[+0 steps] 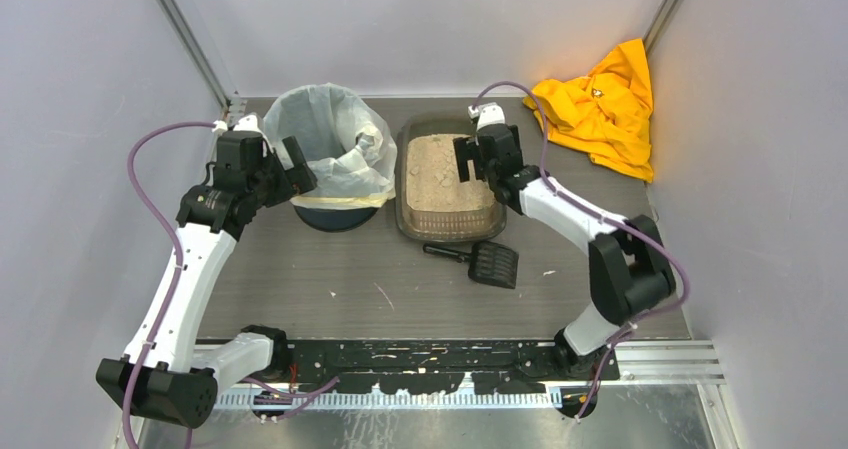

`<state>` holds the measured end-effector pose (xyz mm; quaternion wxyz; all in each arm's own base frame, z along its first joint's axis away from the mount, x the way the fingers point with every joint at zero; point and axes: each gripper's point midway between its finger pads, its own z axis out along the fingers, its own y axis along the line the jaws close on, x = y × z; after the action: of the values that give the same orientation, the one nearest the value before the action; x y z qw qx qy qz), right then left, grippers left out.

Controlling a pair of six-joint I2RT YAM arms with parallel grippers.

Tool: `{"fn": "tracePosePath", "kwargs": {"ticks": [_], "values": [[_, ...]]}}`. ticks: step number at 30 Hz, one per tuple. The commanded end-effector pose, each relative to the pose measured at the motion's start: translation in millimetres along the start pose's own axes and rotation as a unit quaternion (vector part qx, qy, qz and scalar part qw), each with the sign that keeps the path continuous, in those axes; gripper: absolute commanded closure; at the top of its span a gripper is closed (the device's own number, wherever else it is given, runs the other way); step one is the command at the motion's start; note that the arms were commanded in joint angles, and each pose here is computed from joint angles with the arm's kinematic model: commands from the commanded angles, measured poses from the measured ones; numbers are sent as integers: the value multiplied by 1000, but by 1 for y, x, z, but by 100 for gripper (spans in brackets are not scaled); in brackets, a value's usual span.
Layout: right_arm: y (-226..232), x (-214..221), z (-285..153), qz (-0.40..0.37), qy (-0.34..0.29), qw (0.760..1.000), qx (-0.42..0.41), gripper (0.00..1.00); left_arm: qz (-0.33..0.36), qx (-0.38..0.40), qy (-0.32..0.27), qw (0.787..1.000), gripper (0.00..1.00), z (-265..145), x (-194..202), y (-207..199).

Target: Clean the litter box

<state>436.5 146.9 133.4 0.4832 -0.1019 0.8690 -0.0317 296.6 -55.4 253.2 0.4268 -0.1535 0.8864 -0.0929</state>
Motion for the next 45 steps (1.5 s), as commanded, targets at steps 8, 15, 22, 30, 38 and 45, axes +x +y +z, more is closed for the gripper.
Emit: {"fn": "tracePosePath", "kwargs": {"ticks": [8,15,22,30,38,45], "values": [[37,-6,-94,42,-69,990,-115,0,-1,86,-51,995,6,-46,-25,-35],[78,63,-133,-43,-17,988,-150,0,-4,109,-40,993,7,-45,-10,-40],[97,97,-146,-83,13,986,-145,0,0,112,-47,993,7,-48,-8,-38],[111,111,-134,-120,63,981,-141,0,4,121,-42,992,7,-49,-5,-40],[122,127,-122,-180,112,970,-122,0,6,115,-39,993,7,-46,-4,-38],[129,137,-120,-185,139,964,-132,0,10,111,-35,993,7,-43,-3,-37]]}}
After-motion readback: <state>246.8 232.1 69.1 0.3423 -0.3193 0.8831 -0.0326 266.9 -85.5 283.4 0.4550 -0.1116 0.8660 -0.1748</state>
